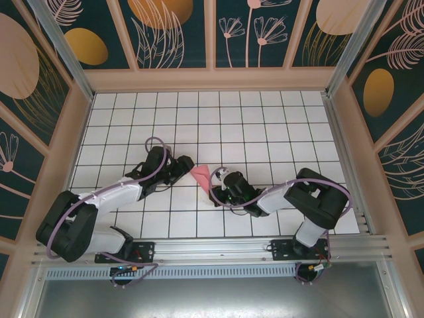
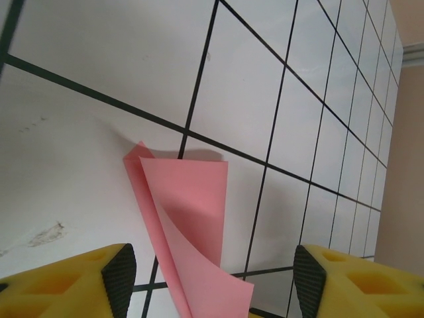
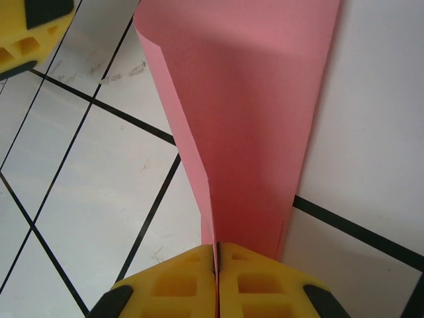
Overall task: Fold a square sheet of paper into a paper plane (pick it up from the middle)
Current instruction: Fold the wing for the fifth time at the center of the table.
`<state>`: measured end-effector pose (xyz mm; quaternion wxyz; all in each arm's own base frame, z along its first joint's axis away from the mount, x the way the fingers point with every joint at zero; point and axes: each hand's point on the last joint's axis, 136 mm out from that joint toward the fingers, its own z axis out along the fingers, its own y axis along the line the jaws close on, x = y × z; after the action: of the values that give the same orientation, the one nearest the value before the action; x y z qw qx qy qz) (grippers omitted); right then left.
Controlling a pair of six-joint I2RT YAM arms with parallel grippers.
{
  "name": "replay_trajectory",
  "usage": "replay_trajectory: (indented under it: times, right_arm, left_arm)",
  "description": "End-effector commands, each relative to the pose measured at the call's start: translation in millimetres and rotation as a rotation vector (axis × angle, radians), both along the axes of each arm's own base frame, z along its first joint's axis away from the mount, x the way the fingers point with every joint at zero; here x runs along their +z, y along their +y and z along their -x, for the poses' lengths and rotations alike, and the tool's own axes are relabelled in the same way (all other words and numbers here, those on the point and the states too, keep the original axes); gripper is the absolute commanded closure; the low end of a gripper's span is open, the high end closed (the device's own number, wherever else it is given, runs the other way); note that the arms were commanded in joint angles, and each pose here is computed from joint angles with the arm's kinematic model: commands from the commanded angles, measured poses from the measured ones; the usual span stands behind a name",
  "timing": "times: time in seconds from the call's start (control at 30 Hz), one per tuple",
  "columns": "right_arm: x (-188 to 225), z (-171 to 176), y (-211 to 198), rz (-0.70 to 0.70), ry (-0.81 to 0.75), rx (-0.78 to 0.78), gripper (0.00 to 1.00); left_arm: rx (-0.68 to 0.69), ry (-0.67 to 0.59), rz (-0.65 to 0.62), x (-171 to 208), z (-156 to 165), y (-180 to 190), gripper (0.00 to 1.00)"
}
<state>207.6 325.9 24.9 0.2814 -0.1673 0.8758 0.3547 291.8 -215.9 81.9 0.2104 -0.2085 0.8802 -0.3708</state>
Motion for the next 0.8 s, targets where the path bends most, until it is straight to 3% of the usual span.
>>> replay_trajectory:
  times: [0.0,0.4,0.6,0.77]
  right_arm:
    - [-0.3,-4.3,2.7,0.007,-0.002,-0.001,0.92]
    - [9.6,-6.3,6.5,0.145,-0.261,0.048,0.94]
    - [9.1,-7.8,4.4,0.207,-0.334,0.046,0.94]
    - [11.0,-4.9,7.2,0.227,-0.381,0.063,0.94]
  left_arm:
    - [-0.063,0.003,0.039,1.3,-2.4,-13.5,0.32]
    - [-0.069,0.171,0.006,-35.0,-6.5,-23.8,0.32]
    - [-0.086,0.207,-0.026,-47.0,-0.9,-21.8,0.38]
    - [-0.110,0.218,-0.035,-50.5,-0.3,-24.2,0.50]
